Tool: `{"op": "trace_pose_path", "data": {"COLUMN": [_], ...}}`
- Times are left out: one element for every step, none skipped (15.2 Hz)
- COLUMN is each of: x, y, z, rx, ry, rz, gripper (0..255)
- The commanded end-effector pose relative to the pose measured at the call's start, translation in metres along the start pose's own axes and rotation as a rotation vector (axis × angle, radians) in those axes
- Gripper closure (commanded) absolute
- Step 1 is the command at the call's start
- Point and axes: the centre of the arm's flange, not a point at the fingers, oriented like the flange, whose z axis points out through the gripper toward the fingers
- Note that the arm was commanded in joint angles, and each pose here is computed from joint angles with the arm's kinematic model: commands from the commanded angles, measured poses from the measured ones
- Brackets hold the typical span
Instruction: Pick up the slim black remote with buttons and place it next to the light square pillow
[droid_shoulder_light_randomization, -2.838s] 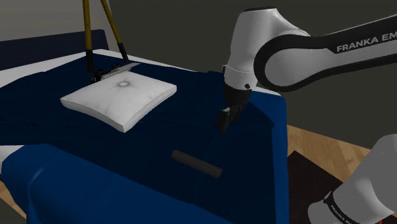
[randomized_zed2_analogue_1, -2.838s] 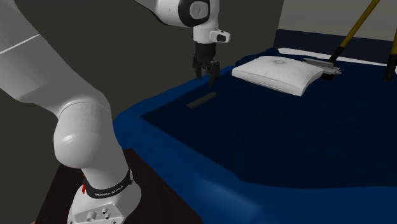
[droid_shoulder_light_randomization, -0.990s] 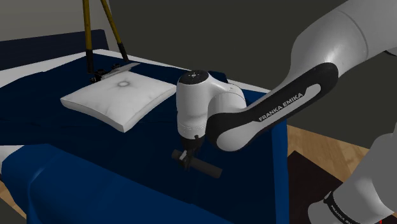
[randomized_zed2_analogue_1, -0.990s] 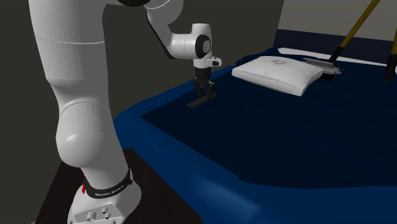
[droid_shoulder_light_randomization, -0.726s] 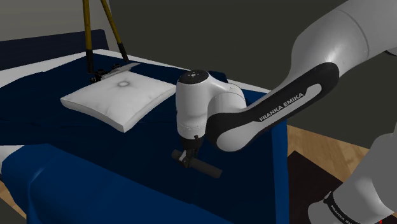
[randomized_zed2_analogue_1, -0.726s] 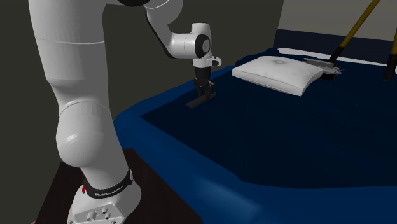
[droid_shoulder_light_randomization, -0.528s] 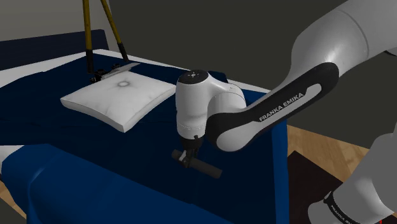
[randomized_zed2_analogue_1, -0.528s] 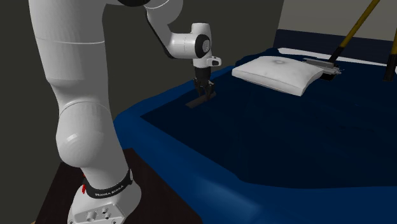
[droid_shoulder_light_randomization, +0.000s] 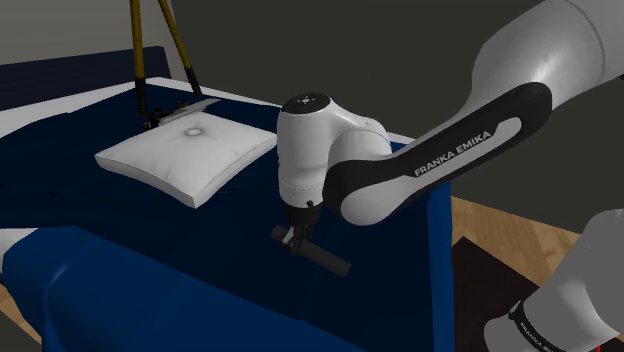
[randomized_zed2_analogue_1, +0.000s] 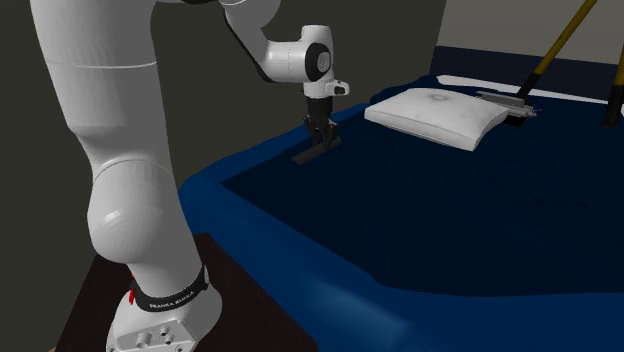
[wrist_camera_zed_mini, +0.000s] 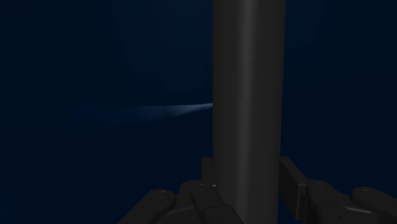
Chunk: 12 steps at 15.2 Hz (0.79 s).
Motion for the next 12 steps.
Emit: {"op": "trace_pose_path", "data": {"x": [0.0,0.0,0.0,0.0,0.0,0.0,0.001,0.001,0.001,0.001,0.001,0.001], "y": [0.0,0.001,0.001,0.002,0.002,0.003,0.003,0.003,0.004,0.004,0.005,0.005], "z": [-0.01,-0.016,-0.021,-0.026,-0.031,-0.037,-0.042,-0.047,-0.052,-0.058,-0.063,-0.068], "rx": [0.0,0.0,0.0,0.0,0.0,0.0,0.0,0.0,0.0,0.0,0.0,0.0], "ry": [0.0,0.0,0.0,0.0,0.0,0.0,0.0,0.0,0.0,0.0,0.0,0.0], "rz": [0.0,0.0,0.0,0.0,0.0,0.0,0.0,0.0,0.0,0.0,0.0,0.0], "gripper": [255,255,255,255,255,255,255,255,255,255,255,255]}}
